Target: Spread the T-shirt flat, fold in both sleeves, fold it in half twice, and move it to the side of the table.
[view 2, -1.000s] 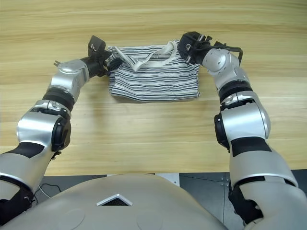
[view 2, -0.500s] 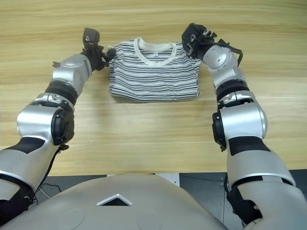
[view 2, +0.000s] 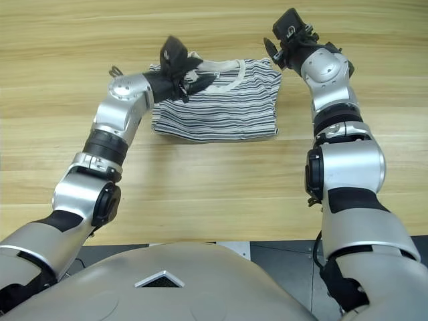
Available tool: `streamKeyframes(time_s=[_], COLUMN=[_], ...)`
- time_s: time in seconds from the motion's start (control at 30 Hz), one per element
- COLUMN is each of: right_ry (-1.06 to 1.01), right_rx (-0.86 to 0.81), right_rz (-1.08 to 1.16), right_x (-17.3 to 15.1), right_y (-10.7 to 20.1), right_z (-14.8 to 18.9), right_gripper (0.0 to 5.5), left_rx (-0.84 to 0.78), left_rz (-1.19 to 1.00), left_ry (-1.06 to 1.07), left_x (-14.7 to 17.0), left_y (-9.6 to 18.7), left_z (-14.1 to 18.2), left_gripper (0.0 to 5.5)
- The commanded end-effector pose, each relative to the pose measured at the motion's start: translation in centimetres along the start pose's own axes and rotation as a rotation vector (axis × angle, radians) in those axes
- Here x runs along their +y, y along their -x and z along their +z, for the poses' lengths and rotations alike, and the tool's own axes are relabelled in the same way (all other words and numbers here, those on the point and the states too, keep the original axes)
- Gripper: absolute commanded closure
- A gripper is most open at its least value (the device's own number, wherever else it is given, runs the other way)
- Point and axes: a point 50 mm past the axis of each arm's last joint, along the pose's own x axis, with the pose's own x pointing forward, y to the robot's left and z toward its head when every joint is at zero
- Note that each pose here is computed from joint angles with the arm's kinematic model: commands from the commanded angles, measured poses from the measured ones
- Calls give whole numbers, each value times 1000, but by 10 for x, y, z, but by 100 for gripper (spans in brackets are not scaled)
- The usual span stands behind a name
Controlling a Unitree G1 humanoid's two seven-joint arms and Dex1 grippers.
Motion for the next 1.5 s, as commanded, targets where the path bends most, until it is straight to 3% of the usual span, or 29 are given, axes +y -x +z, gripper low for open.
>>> streamKeyframes(time_s=[0.03, 0.3, 0.5, 0.63, 0.83, 1.0, 1.13, 1.27, 1.5], right_ry=[-121, -186, -242, -240, -139, 251, 485, 581, 686], right_rx=[-59, -77, -108, -139, -173, -208, -258, -264, -306], right_rz=[22, 81, 164, 235, 352, 393, 371, 370, 307], right_x=[-1, 8, 27, 40, 65, 110, 142, 171, 193], right_y=[-3, -5, -8, -10, -11, -22, -34, -41, -46], right_z=[9, 9, 7, 10, 12, 29, 48, 56, 69], right_gripper=[290, 290, 290, 290, 290, 290, 290, 290, 290], left_rx=[208, 437, 551, 706, 904, 653, 287, -7, 166], left_rz=[-15, -13, -187, -278, -6, 207, 257, 274, 399], left_ry=[-23, -46, -154, -406, -947, -1228, -1081, -784, -648], left_x=[-2, 17, 18, 43, 106, 115, 105, 105, 125], left_y=[11, 67, 120, 161, 174, 135, 119, 132, 178], left_z=[-33, -78, -100, -99, -53, -6, 28, 50, 20], left_gripper=[268, 268, 268, 268, 268, 268, 268, 268, 268])
